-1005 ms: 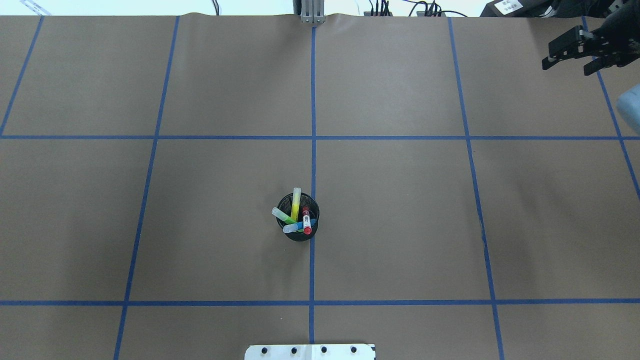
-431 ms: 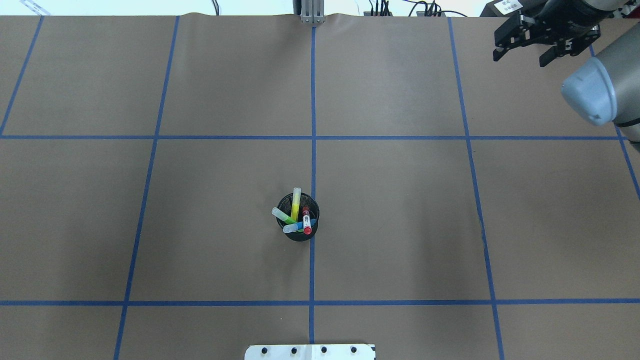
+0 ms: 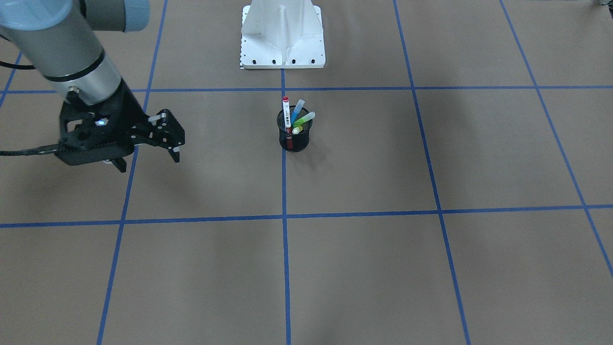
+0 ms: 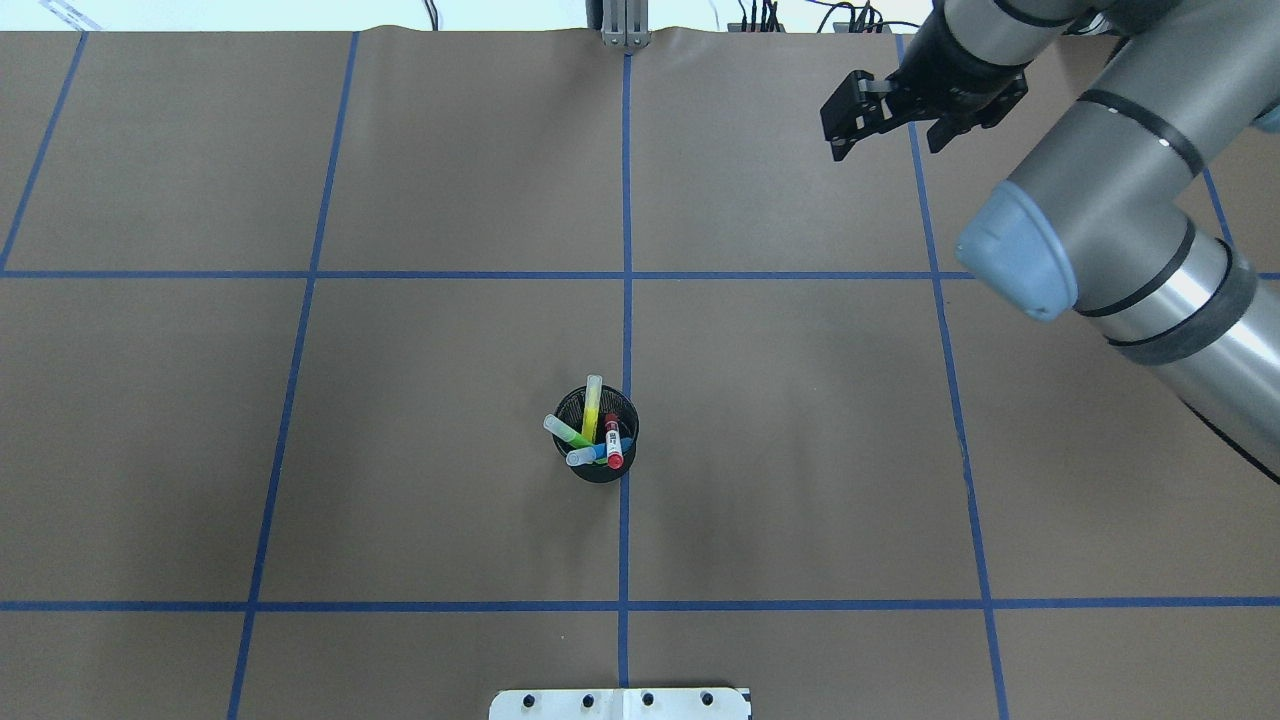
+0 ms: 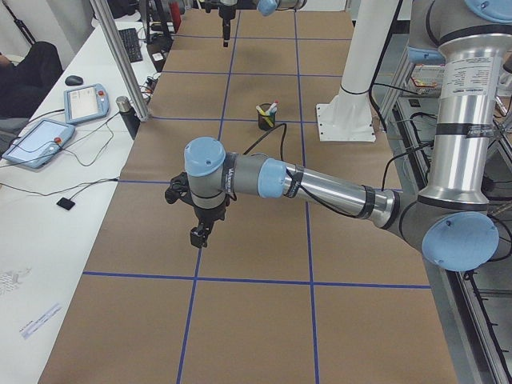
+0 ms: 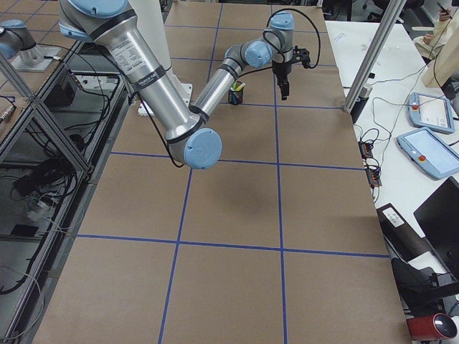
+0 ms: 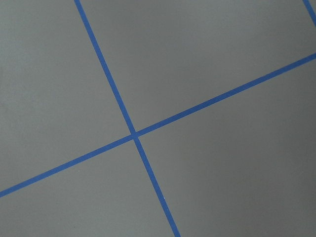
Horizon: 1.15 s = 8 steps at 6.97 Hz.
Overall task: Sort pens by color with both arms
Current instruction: 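Move the right gripper over the black mesh pen cup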
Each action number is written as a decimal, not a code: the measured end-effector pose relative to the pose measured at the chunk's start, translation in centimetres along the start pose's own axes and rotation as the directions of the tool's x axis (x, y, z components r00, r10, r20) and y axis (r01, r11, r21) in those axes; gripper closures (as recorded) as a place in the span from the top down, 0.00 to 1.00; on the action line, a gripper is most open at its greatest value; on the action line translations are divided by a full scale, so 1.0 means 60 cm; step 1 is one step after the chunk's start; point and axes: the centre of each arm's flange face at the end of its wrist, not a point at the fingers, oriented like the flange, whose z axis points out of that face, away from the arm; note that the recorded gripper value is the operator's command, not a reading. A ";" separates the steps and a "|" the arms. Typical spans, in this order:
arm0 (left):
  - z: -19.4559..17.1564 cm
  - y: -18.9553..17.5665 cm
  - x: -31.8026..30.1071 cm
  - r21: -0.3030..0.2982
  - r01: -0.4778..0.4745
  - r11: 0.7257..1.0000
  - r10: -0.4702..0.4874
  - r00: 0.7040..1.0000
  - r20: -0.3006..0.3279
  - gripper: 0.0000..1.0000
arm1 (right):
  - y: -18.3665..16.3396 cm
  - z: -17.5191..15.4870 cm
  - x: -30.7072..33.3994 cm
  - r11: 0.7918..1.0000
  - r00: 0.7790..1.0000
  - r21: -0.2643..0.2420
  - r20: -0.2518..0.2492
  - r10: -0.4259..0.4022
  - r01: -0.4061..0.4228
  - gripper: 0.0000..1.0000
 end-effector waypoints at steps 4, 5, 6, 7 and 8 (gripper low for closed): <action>0.015 0.018 -0.008 -0.019 0.018 1.000 -0.018 1.000 -0.007 0.99 | 0.046 0.008 -0.209 0.988 0.985 0.004 0.067 -0.156 0.156 0.99; 0.017 0.021 -0.009 -0.022 0.020 1.000 -0.021 1.000 -0.007 0.99 | 0.053 0.017 -0.254 0.984 0.981 -0.004 0.073 -0.177 0.178 0.99; 0.018 0.023 -0.009 -0.024 0.025 0.999 -0.025 1.000 -0.008 0.99 | 0.053 0.029 -0.294 0.978 0.975 -0.017 0.076 -0.207 0.209 0.99; 0.020 0.025 -0.010 -0.025 0.036 0.999 -0.036 0.999 -0.009 0.99 | 0.047 0.044 -0.336 0.964 0.963 -0.036 0.079 -0.259 0.262 0.99; 0.020 0.027 -0.010 -0.026 0.049 0.998 -0.049 0.999 -0.009 0.99 | 0.039 0.062 -0.365 0.946 0.946 -0.059 0.077 -0.314 0.319 0.99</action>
